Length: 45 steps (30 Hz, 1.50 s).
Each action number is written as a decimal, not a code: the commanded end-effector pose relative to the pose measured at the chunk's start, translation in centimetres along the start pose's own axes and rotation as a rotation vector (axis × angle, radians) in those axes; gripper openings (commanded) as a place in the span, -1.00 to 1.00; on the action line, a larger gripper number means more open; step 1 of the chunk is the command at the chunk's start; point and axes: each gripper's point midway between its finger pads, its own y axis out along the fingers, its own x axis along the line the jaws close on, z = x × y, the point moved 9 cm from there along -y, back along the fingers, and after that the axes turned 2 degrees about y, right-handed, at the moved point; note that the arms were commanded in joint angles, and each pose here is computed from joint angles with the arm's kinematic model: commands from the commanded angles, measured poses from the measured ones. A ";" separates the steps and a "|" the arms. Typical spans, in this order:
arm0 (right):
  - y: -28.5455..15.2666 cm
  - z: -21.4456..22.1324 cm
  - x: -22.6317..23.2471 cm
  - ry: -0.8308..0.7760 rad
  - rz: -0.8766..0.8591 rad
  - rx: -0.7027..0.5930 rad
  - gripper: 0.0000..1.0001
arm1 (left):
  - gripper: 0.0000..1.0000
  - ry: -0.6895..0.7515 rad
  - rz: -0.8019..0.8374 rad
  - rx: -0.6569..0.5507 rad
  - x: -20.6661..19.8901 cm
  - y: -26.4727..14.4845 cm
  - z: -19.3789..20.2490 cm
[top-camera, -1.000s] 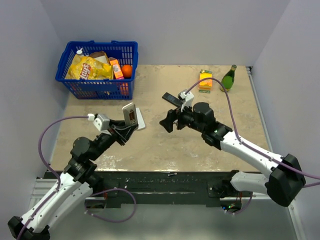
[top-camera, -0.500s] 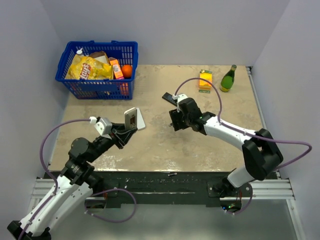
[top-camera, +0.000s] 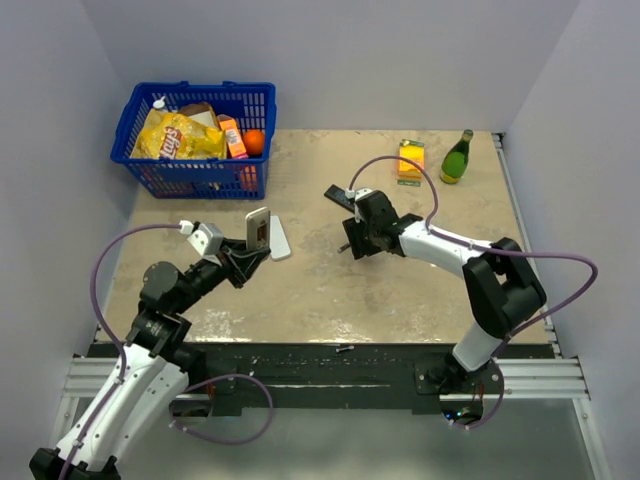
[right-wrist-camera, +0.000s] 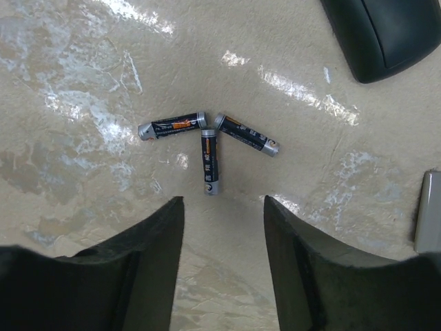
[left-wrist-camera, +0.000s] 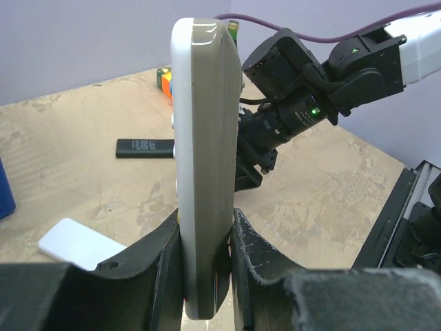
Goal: Load the batteries into the remote control
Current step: Pick up the battery from the center of the board.
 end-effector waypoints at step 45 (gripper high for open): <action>-6.5 -0.6 3.1 0.007 -0.288 -0.136 -1.00 | -1.00 -0.212 0.119 -0.059 -0.4 1.2 1.6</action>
